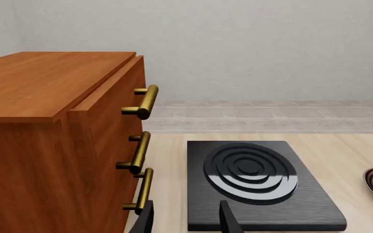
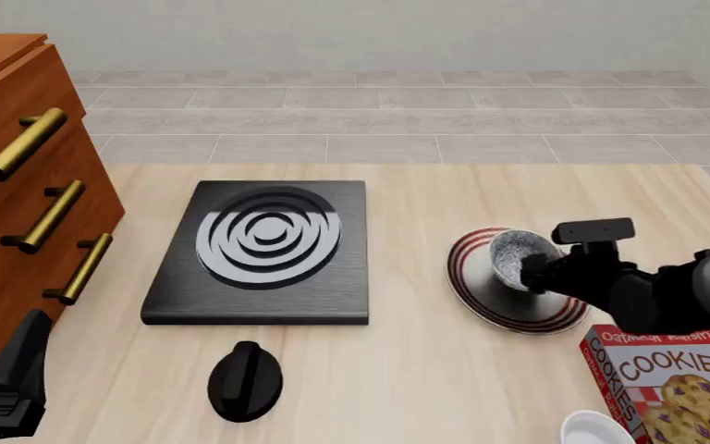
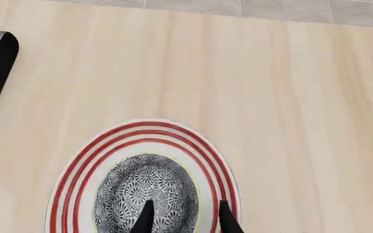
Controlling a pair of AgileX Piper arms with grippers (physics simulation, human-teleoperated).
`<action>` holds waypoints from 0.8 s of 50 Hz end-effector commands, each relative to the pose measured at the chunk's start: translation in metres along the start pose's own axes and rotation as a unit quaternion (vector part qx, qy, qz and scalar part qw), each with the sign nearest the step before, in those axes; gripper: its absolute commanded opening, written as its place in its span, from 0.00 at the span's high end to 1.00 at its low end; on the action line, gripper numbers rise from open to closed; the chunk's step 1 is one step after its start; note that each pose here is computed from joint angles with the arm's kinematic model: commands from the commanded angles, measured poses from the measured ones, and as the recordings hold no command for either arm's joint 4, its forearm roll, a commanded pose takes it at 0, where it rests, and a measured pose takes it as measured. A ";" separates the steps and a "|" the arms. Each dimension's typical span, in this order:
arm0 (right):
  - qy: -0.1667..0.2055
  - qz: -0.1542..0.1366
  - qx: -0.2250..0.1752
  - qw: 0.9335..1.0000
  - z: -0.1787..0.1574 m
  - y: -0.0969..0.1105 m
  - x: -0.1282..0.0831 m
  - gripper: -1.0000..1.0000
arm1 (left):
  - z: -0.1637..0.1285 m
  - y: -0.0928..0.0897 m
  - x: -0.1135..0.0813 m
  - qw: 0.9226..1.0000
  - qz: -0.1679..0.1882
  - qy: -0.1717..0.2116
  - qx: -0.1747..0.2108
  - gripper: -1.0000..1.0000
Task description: Pick the akita bowl on the stove and place it on the plate.
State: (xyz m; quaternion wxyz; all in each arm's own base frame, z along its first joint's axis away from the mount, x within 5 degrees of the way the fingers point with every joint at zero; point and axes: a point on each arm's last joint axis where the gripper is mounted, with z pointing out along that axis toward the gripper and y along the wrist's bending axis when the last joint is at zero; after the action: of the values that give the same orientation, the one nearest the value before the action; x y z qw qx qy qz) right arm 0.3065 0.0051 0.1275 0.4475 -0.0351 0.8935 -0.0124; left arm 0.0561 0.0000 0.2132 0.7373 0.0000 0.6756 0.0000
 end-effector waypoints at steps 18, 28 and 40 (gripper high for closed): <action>-0.159 -0.122 0.027 0.979 -0.077 -0.001 -0.030 0.00 | 0.000 0.000 0.000 1.000 0.000 0.000 0.000 0.00; -0.191 -0.139 0.023 0.971 -0.094 0.005 -0.038 0.00 | 0.000 0.000 0.000 1.000 0.000 0.000 0.000 0.00; -0.218 -0.129 0.018 0.967 -0.116 0.008 -0.045 0.00 | 0.000 0.000 0.000 1.000 0.000 0.000 0.000 0.00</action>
State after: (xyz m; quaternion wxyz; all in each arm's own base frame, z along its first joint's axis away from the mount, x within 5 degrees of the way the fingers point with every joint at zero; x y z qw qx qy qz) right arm 0.2519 0.0124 0.2175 0.6058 -0.1417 0.7788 -0.0798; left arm 0.0561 0.0000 0.2132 0.7373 0.0000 0.6756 0.0000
